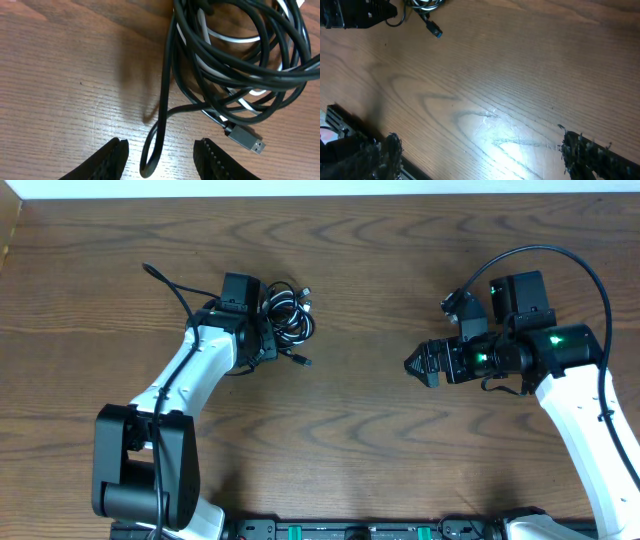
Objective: Untangle cables
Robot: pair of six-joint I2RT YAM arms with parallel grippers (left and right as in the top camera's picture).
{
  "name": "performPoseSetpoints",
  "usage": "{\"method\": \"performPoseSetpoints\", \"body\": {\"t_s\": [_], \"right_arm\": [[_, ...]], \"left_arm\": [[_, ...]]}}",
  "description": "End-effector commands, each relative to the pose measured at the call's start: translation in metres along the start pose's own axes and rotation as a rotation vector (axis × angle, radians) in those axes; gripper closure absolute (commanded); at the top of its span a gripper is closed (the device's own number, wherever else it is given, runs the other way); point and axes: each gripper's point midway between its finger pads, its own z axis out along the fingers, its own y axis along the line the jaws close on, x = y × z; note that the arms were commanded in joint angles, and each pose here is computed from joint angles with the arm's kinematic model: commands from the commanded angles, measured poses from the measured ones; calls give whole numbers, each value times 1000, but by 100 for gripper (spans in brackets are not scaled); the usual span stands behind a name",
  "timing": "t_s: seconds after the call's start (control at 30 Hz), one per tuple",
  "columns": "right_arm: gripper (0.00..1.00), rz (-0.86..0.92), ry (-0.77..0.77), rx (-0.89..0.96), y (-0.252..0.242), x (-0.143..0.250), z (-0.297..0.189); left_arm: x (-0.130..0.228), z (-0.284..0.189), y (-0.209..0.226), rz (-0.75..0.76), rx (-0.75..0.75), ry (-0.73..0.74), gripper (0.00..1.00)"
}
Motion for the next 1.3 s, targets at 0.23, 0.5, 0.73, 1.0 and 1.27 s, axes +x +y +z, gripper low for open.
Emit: {"method": "performPoseSetpoints", "body": {"t_s": [0.23, 0.5, 0.73, 1.0, 1.27], "right_arm": [[1, -15, -9, -2, 2, -4, -2], [1, -15, -9, -2, 2, -4, -2], [1, -15, -9, -2, 2, -4, -2], [1, -15, -9, -2, 2, -4, -2], [1, -15, -9, -2, 2, -4, -2]], "left_arm": [[-5, 16, 3, 2, -17, -38, 71], [-2, 18, 3, -27, -15, -30, 91], [13, 15, -31, -25, 184, 56, 93], [71, 0, -48, -67, 312, 326, 92], [136, -26, -24, -96, 204, 616, 93]]}}
